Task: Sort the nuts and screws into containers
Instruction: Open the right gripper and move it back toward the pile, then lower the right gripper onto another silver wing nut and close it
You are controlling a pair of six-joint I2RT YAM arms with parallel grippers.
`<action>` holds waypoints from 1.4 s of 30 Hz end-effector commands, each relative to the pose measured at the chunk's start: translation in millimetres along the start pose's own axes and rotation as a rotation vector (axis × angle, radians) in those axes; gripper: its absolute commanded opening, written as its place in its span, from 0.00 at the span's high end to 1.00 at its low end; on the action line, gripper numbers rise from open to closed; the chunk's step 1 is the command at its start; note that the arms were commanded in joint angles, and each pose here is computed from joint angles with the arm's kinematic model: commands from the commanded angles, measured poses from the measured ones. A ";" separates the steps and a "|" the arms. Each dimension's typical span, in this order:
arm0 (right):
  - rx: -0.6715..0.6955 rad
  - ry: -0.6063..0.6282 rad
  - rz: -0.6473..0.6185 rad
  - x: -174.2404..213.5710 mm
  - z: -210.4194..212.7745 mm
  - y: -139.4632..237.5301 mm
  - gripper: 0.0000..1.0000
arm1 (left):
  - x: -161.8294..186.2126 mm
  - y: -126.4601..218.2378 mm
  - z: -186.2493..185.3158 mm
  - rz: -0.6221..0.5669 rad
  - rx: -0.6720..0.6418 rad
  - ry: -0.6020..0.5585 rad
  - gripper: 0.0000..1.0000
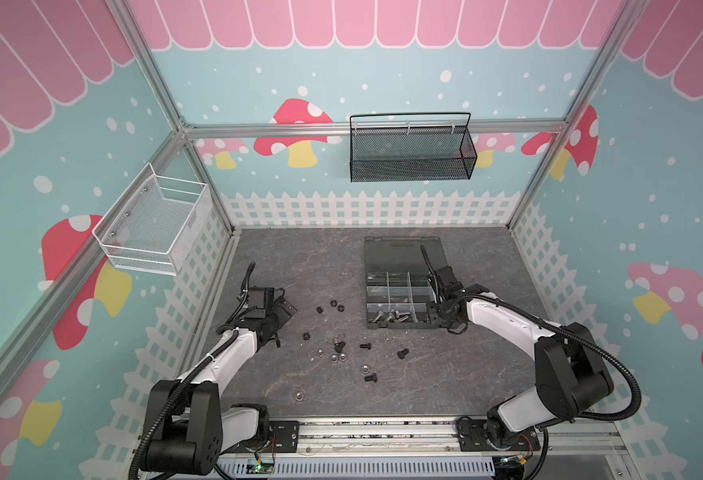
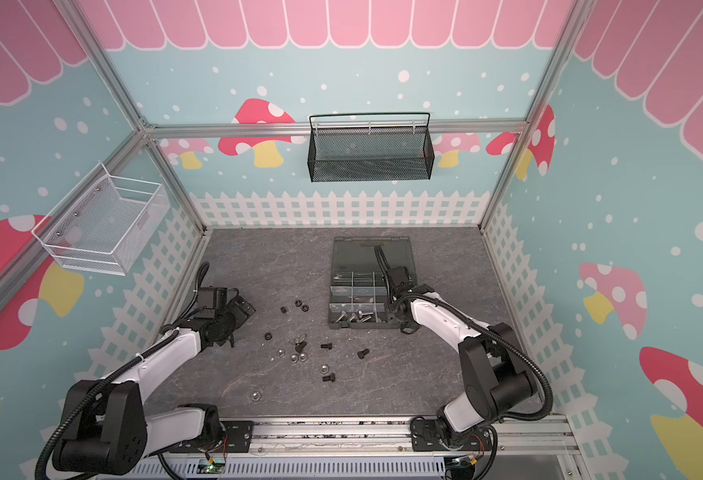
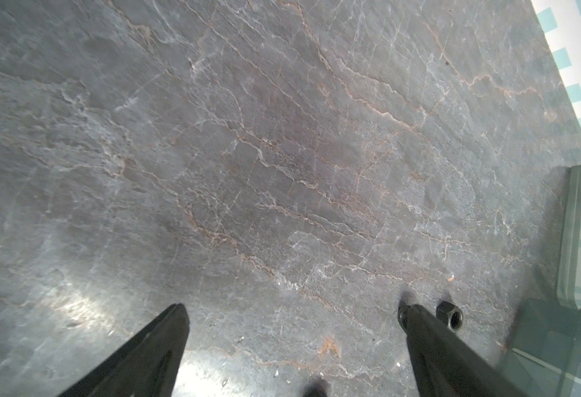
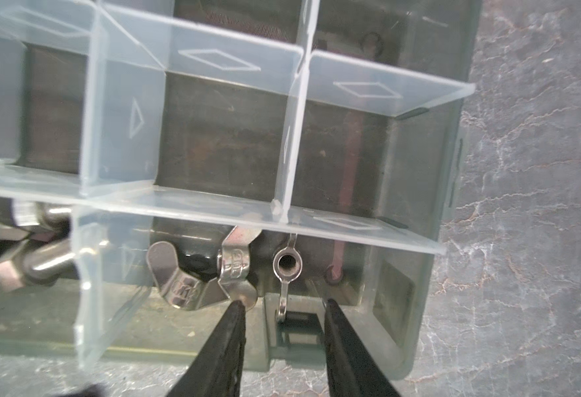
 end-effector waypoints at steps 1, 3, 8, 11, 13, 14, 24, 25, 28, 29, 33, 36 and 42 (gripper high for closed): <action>-0.032 -0.013 -0.107 -25.3 6.4 31.6 0.57 | -2.3 -0.8 -4.4 -0.001 0.015 0.007 0.00; -0.046 0.006 -0.143 -34.8 16.0 41.9 0.56 | -2.4 -1.5 -3.9 -0.002 0.012 0.008 0.00; -0.060 0.116 -0.200 -59.9 59.0 61.6 0.55 | -2.5 -1.8 -2.5 -0.006 0.007 0.011 0.00; -0.075 0.194 -0.209 -73.9 94.3 64.7 0.54 | -2.7 -1.8 -3.1 -0.006 0.010 0.013 0.00; -0.097 0.252 -0.210 -80.7 119.5 62.5 0.54 | -2.0 -2.3 -1.8 -0.005 0.007 0.014 0.00; -0.108 0.283 -0.207 -83.6 132.0 60.1 0.54 | -1.8 -2.5 -1.5 -0.004 0.007 0.015 0.00; -0.208 0.511 -0.173 -96.7 232.6 29.2 0.51 | -1.8 -1.9 1.3 -0.008 0.005 0.015 0.00; -0.217 0.530 -0.168 -96.2 240.6 25.6 0.50 | -1.4 -2.0 1.5 -0.008 0.005 0.014 0.00; -0.245 0.579 -0.163 -94.8 261.2 18.7 0.48 | -1.1 -2.1 2.5 -0.008 0.003 0.016 0.00; -0.254 0.596 -0.158 -93.4 267.7 15.6 0.47 | -1.1 -1.9 2.8 -0.009 0.003 0.016 0.00; -0.279 0.652 -0.140 -86.6 287.8 5.4 0.43 | -2.2 -0.9 2.8 -0.013 0.005 0.018 0.00; -0.300 0.680 -0.134 -83.4 298.0 1.3 0.41 | -2.4 -0.6 3.1 -0.015 0.005 0.018 0.00; -0.332 0.723 -0.115 -75.1 311.3 -5.8 0.38 | -2.7 -1.5 3.2 -0.013 0.002 0.023 0.00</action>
Point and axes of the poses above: each gripper's point midway between its finger pads, its own y axis back along the fingers, its own z axis along the line the jaws close on, x = y × z, the point moved 3 cm from there along y, back along the fingers, and after that the axes turned 15 degrees about y, right-handed, at the moved point
